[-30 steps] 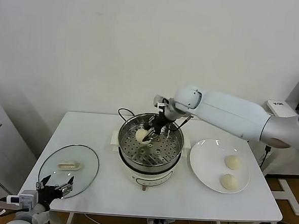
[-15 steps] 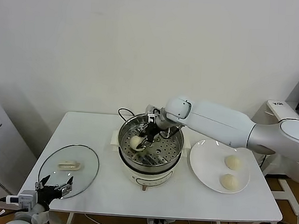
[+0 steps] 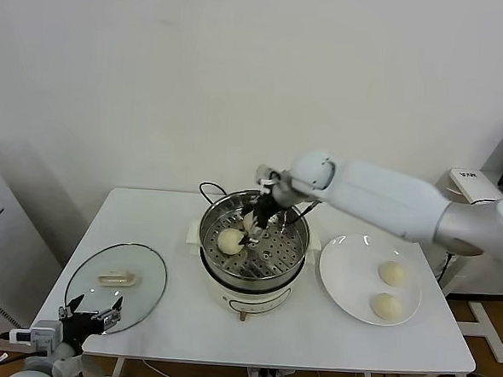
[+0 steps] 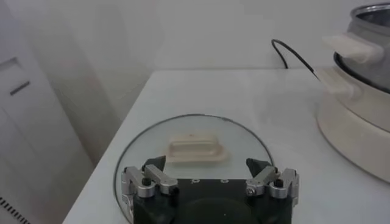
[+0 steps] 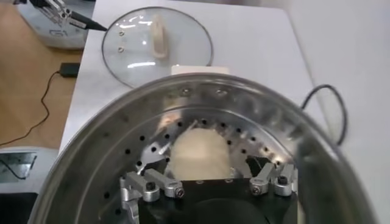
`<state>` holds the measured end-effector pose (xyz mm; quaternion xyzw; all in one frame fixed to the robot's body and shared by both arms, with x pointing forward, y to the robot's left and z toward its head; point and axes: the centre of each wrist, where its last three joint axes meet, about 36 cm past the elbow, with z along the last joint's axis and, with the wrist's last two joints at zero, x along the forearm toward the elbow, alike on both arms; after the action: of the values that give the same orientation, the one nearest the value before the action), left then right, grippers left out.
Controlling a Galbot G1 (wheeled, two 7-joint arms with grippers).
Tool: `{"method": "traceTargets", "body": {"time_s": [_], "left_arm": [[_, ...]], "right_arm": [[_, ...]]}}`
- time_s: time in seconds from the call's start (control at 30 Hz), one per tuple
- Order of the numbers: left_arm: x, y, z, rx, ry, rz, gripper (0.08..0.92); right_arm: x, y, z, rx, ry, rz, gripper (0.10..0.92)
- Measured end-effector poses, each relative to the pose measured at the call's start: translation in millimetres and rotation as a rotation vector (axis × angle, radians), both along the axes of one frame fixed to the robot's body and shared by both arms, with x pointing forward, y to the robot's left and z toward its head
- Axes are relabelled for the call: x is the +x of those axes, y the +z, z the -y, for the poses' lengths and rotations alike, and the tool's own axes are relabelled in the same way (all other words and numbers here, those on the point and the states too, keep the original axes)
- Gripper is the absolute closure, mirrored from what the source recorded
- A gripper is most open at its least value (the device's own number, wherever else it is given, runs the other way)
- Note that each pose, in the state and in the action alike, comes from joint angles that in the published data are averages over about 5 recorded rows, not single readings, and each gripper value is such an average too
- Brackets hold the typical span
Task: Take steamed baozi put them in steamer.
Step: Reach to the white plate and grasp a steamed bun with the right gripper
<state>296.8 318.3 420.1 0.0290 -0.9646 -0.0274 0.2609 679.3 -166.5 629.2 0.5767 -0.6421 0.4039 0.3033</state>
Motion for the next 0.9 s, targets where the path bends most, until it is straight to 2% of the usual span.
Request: {"method": "traceTargets", "body": {"time_s": [0.2, 0.4, 0.63, 0.9], "left_arm": [[-0.2, 0.8, 0.6, -0.001, 0.000, 0.003, 0.177], [-0.3, 1.8, 0.5, -0.001, 0.000, 0.005, 0.177], [-0.6, 2.5, -2.1, 0.008, 0.001, 0.005, 0.177], [1.3, 4.3, -3.8, 0.017, -0.004, 0.009, 0.177]], "right_arm": [[2.7, 37.5, 69.1, -0.072, 0.021, 0.014, 0.200], [-6.9, 44.1, 146.5, -0.177, 0.049, -0.002, 0.200], [-24.3, 18.6, 219.8, -0.283, 0.078, -0.028, 0.200], [-38.7, -31.0, 257.9, -0.359, 0.134, -0.064, 0.200]]}}
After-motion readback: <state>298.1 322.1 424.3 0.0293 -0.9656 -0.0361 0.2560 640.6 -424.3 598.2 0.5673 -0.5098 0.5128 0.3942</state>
